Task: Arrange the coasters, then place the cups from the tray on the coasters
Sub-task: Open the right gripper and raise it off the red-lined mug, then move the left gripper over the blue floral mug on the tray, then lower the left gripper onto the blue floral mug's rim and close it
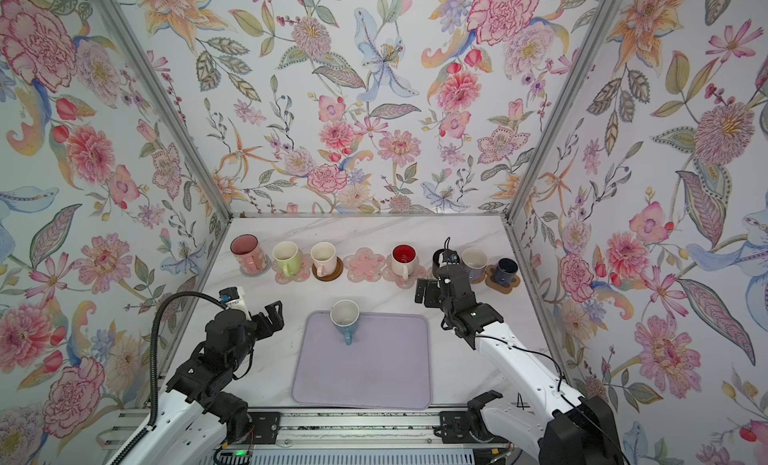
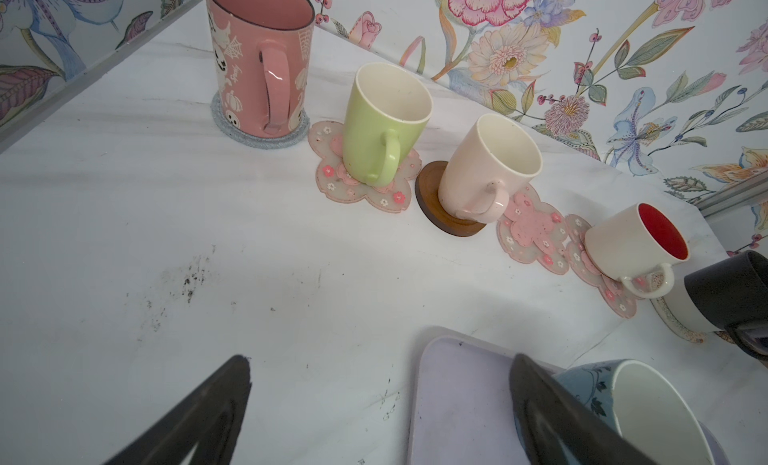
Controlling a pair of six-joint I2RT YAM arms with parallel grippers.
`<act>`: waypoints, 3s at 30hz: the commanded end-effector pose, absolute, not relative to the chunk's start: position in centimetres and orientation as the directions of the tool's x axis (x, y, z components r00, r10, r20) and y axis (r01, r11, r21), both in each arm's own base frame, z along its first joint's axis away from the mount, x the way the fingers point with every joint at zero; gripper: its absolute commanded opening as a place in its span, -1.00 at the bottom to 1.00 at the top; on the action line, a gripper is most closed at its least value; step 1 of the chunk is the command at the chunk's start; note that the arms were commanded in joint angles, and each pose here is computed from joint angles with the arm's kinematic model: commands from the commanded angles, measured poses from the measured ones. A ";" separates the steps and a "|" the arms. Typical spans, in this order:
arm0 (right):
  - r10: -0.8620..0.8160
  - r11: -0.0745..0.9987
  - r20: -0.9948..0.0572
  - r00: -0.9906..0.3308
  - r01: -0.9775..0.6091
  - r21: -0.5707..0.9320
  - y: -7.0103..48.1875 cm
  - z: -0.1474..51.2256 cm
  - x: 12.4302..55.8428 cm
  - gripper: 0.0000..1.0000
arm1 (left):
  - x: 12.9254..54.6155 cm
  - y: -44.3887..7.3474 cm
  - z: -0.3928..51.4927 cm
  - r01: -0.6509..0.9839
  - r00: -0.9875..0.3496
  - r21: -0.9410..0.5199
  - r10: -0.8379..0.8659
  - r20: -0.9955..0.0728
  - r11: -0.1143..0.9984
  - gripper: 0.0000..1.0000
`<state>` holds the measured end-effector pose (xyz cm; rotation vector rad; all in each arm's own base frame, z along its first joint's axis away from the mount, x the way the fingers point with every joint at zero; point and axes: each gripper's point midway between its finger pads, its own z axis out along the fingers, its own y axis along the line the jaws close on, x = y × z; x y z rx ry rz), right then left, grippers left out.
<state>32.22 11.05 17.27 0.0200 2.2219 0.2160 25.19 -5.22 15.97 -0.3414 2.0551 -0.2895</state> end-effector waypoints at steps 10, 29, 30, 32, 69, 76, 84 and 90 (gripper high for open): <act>0.133 0.987 -0.789 -0.600 0.009 0.159 9.1 17.2 32.1 0.98 | 25.0 -10.0 16.4 -0.066 -0.608 -0.452 -0.395 -0.689 0.890 0.98; 0.161 0.985 -0.773 -0.613 0.045 0.169 8.0 16.3 31.8 0.98 | 18.3 -23.0 15.2 0.131 -0.799 -0.331 -0.099 -0.593 0.934 0.98; 0.162 0.984 -0.774 -0.613 0.046 0.170 8.0 16.2 31.8 0.98 | 17.9 -23.2 14.8 0.127 -0.805 -0.317 -0.089 -0.587 0.940 0.98; 0.165 0.984 -0.772 -0.614 0.048 0.172 7.9 16.1 31.9 0.98 | 17.3 -23.3 13.7 0.112 -0.821 -0.290 -0.076 -0.567 0.950 0.97; 0.176 0.980 -0.763 -0.622 0.041 0.194 8.0 15.9 32.0 0.99 | 19.3 -24.2 10.7 0.133 -0.850 -0.150 0.034 -0.526 0.980 0.82; 0.177 0.981 -0.762 -0.622 0.048 0.189 7.7 15.8 31.8 0.98 | 19.2 -25.9 10.0 0.146 -0.864 -0.189 0.032 -0.503 0.971 0.82; 0.181 0.980 -0.762 -0.621 0.050 0.193 7.4 15.8 31.7 0.99 | 19.6 -25.1 8.8 0.120 -0.870 -0.102 0.054 -0.490 0.988 0.73; 0.183 0.980 -0.760 -0.623 0.053 0.192 7.2 15.6 31.6 0.99 | 20.0 -24.0 8.4 0.104 -0.873 -0.077 0.054 -0.485 0.992 0.63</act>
